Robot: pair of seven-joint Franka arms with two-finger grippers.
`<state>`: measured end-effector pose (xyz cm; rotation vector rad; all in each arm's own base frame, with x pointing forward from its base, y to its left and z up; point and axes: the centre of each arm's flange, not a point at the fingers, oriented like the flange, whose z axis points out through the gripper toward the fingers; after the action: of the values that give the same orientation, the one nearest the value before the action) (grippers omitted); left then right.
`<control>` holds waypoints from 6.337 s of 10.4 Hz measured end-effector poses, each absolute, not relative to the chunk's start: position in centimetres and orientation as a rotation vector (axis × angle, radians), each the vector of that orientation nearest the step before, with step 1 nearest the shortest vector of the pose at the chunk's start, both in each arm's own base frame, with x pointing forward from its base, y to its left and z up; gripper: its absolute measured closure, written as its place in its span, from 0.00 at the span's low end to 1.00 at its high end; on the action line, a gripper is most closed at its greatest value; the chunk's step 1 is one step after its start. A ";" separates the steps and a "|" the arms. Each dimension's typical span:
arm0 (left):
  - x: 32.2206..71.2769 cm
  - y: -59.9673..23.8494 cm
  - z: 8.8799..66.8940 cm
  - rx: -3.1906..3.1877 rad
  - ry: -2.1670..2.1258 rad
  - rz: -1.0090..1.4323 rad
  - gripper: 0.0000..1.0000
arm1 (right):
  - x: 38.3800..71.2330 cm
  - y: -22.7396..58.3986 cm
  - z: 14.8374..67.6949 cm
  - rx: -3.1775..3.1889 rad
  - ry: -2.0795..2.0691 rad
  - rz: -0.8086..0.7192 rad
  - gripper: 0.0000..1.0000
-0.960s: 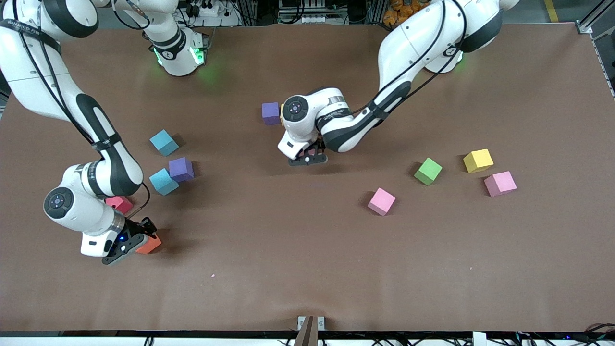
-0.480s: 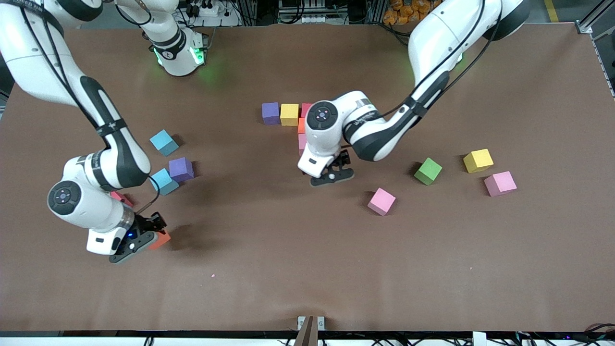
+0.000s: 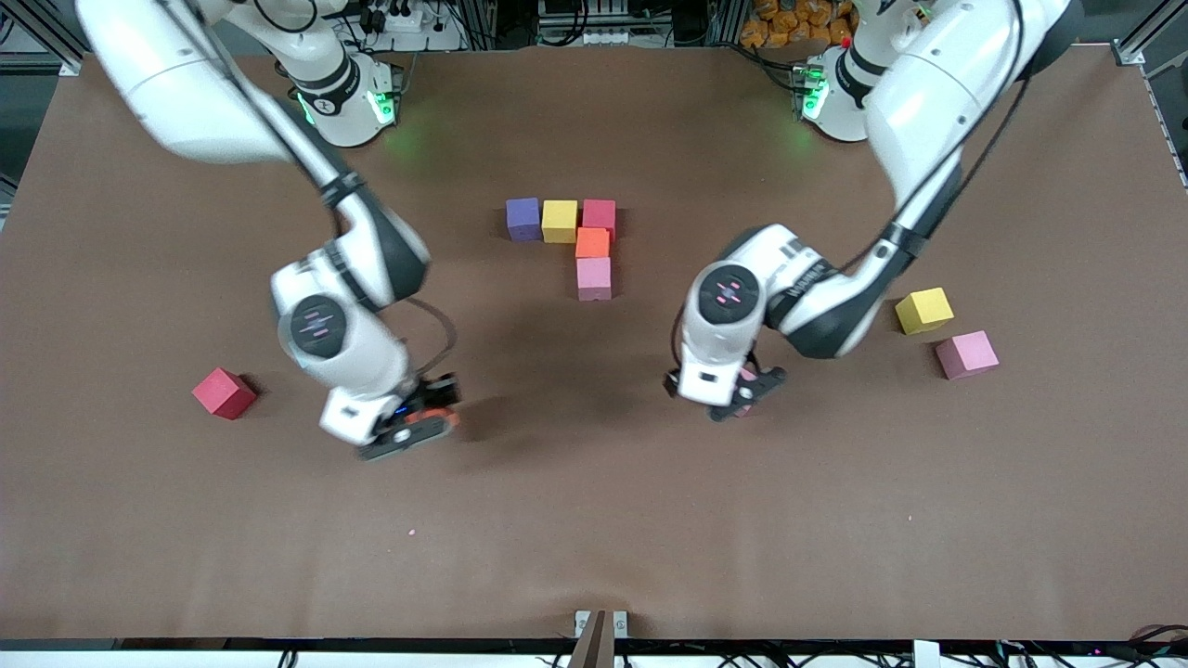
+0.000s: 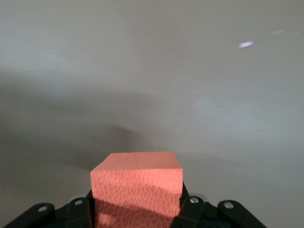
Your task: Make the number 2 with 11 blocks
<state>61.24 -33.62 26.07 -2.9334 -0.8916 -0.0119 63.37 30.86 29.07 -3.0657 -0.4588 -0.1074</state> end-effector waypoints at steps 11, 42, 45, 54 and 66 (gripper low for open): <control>62.7 -29.2 21.7 -2.810 -1.346 0.045 0.00 | 50.5 41.1 25.2 -3.083 -0.882 0.044 0.41; 63.9 -29.2 22.2 -2.710 -1.615 0.023 0.43 | 40.7 43.9 19.9 -2.150 -2.152 -0.141 0.41; 63.9 -29.2 22.3 -2.708 -1.621 0.022 0.43 | 40.6 44.0 20.0 -2.147 -2.153 -0.142 0.41; 62.8 -32.0 22.8 -2.640 -1.756 0.027 0.43 | 42.9 41.9 22.3 -2.251 -2.111 -0.096 0.00; 47.6 -55.4 26.9 -2.493 -2.084 0.049 0.43 | 58.2 12.7 32.6 -2.836 -1.594 -0.108 0.00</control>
<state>47.57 -55.40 26.87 -2.4927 -2.0836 0.0487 58.23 12.69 32.61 -2.8356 -1.5940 -0.1082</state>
